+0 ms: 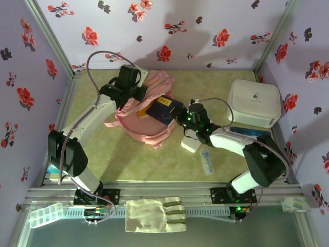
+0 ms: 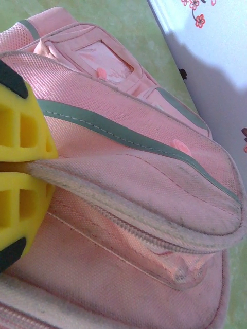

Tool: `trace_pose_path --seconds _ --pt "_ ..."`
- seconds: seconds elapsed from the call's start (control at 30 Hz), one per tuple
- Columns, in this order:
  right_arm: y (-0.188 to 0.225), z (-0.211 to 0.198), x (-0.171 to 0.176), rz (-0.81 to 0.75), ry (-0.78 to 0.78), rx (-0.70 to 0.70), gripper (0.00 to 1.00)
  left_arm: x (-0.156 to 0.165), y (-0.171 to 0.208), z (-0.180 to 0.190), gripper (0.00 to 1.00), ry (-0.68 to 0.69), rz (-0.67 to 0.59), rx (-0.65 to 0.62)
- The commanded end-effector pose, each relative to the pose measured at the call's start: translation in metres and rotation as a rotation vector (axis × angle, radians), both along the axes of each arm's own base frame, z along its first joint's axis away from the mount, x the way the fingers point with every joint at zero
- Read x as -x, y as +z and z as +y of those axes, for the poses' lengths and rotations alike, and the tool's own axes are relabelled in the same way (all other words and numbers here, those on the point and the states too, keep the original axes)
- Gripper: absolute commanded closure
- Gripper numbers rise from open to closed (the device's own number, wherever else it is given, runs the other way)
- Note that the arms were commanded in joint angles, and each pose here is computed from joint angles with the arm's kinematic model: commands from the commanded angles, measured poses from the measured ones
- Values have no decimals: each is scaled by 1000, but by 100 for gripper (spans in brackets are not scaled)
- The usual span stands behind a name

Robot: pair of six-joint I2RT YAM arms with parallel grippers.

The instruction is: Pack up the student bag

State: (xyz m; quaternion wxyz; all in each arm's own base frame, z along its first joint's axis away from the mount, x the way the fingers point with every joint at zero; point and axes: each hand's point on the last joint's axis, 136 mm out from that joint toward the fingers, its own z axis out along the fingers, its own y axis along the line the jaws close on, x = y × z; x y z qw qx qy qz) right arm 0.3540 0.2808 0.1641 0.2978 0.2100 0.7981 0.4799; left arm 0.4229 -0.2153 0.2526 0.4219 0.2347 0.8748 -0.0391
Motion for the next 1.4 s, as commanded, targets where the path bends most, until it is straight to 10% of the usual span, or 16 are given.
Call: trace_pose_path --seconds 0.0,0.7,1.0,1.37 --pt "31 7 -26 -64 -84 -84 86 -9 58 -8 100 32 -128 122" --pt "-65 97 -92 171 -165 29 71 -21 55 -8 100 101 -45 169" --pt "-38 138 -92 95 13 -69 57 -24 54 -2 100 114 -29 201" --pt "-5 90 -45 37 47 -19 45 -23 50 22 100 157 -31 214"
